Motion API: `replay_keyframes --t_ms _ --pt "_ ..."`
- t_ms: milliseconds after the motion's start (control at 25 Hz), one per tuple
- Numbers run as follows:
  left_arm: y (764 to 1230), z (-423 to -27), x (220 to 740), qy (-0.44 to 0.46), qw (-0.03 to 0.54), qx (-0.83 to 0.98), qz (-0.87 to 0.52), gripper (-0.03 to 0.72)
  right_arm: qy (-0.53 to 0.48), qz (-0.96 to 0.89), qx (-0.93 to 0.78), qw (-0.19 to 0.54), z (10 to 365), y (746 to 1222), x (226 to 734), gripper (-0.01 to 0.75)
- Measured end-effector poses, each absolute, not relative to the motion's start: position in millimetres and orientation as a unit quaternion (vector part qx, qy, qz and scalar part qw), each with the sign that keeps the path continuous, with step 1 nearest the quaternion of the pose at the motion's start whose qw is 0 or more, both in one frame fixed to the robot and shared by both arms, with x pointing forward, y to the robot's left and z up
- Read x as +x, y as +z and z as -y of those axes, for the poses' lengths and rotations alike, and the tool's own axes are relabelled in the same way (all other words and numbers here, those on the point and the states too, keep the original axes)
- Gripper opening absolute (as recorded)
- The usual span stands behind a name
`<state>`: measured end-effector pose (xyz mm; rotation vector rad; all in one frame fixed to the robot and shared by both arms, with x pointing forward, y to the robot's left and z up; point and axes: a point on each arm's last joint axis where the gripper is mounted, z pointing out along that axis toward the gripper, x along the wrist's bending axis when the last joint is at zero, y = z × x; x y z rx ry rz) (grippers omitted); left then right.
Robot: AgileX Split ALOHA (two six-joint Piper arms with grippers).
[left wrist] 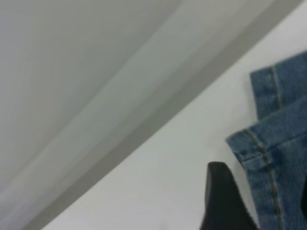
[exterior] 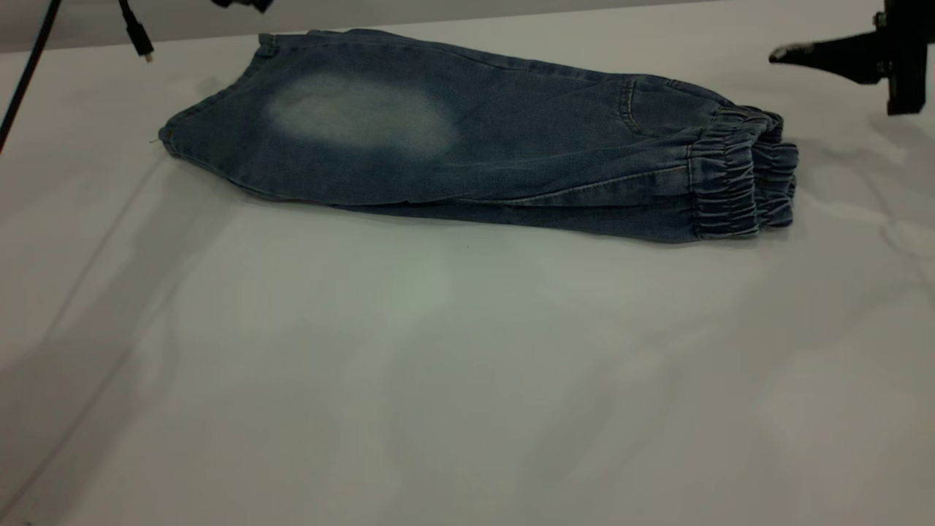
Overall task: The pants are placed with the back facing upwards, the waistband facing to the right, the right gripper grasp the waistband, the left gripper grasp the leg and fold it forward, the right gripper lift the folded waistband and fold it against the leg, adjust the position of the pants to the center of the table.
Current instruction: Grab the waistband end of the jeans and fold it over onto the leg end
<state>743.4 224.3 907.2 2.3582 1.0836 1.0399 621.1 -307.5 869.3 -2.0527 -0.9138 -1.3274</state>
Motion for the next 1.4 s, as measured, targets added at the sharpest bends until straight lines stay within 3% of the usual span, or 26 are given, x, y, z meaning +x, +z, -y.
replay_keyframes --t_ms 320,600,920,1160,1400 --pt "931.1 -211.1 736.2 0.355 0.19 0.809 -0.428 0.398 -0.479 0.401 -0.693 0.36 285.1 878.0 605.2 0.406" --pt "928.5 -180.7 727.5 0.331 0.2 0.822 -0.419 0.4 -0.383 0.518 -0.652 0.399 223.3 868.5 585.2 0.421" --pt "924.2 -181.4 721.7 0.293 0.185 0.832 -0.432 0.4 -0.277 0.636 -0.637 0.336 169.6 847.3 565.4 0.505" --pt "923.3 -177.0 719.4 0.27 0.201 0.837 -0.432 0.4 -0.3 0.665 -0.633 0.259 176.0 842.9 577.8 0.509" --pt "927.7 -172.9 716.8 0.253 0.216 0.845 -0.419 0.4 -0.347 0.667 -0.6 0.274 177.8 849.9 580.5 0.509"
